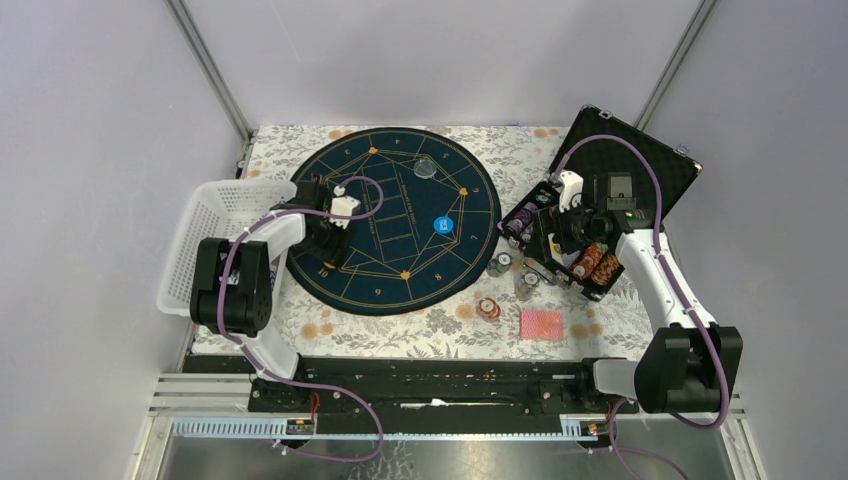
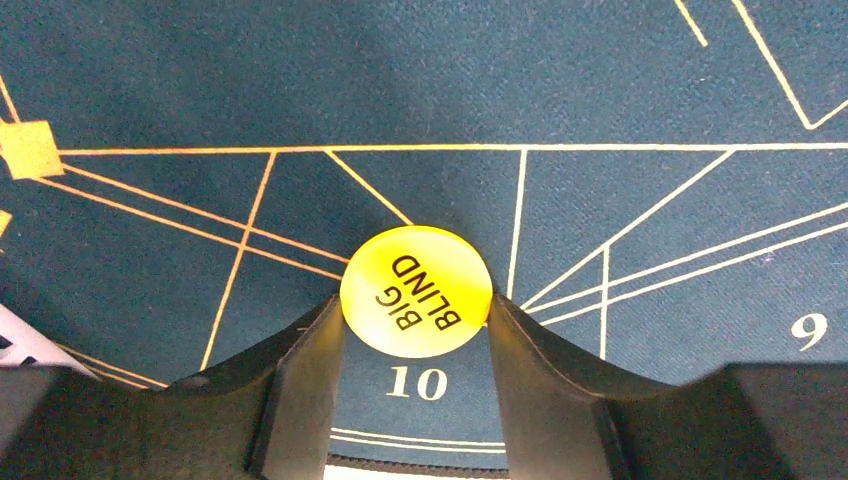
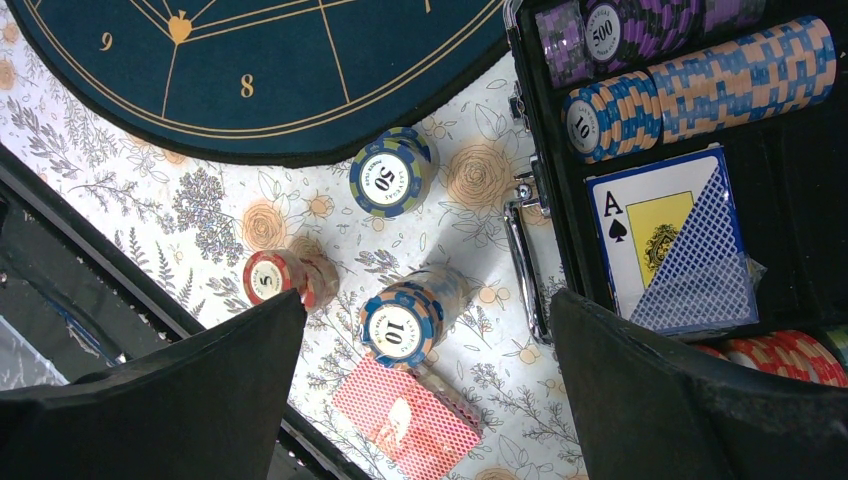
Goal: Distribute texas hold em gaming equipment
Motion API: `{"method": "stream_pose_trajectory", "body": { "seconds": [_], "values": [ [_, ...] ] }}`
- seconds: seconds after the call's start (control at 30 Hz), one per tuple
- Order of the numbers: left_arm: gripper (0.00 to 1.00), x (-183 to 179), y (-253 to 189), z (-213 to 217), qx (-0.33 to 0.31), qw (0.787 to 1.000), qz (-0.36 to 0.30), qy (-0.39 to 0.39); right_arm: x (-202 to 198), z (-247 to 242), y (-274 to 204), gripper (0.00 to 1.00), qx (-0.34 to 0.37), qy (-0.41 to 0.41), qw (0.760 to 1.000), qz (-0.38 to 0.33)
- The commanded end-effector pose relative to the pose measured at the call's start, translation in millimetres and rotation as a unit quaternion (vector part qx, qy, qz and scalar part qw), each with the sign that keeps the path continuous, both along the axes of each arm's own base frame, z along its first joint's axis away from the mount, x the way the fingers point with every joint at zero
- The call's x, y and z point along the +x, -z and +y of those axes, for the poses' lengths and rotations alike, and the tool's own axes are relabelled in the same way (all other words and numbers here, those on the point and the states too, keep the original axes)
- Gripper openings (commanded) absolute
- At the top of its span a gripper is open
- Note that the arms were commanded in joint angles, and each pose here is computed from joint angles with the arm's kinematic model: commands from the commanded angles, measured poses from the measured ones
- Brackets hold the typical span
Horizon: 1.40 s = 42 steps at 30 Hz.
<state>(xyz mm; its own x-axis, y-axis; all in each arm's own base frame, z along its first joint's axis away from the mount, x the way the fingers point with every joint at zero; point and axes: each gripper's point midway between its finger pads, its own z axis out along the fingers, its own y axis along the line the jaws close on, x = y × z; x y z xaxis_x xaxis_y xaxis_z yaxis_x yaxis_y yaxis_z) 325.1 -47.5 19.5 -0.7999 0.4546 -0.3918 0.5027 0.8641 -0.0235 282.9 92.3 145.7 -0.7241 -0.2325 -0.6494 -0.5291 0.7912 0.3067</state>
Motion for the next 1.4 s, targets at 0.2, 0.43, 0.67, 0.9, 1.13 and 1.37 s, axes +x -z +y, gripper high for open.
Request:
{"method": "stream_pose_trajectory", "body": {
  "seconds": [0.2, 0.43, 0.67, 0.9, 1.13, 1.37],
  "values": [
    [0.81, 27.2, -14.1, -22.6, -0.033, 0.998, -0.043, 0.018, -0.1, 2.2, -12.1, 1.0, 0.009, -0.01, 1.0, -0.021],
    [0.99, 31.8, -68.8, -28.6, -0.055, 0.995, -0.087, 0.012, 0.3, 0.9, -30.4, 1.0, 0.002, -0.017, 0.999, -0.043],
    [0.99, 37.8, -163.5, -35.3, -0.097, 0.978, -0.187, -0.015, -2.1, -6.7, -53.3, 1.0, -0.028, -0.029, 0.997, -0.062],
    [0.99, 19.4, -218.8, -53.5, -0.151, 0.959, -0.238, 0.019, -39.9, 10.9, -55.1, 1.0, -0.008, -0.118, 0.991, -0.057],
    [0.99, 11.5, -200.7, -55.4, -0.162, 0.969, -0.182, -0.04, -50.4, 38.1, -48.3, 1.0, -0.071, -0.178, 0.979, -0.069],
    [0.99, -1.3, -186.3, -52.5, -0.176, 0.965, -0.176, -0.085, -66.0, 75.9, -24.3, 1.0, -0.121, -0.263, 0.956, -0.047]
  ]
}}
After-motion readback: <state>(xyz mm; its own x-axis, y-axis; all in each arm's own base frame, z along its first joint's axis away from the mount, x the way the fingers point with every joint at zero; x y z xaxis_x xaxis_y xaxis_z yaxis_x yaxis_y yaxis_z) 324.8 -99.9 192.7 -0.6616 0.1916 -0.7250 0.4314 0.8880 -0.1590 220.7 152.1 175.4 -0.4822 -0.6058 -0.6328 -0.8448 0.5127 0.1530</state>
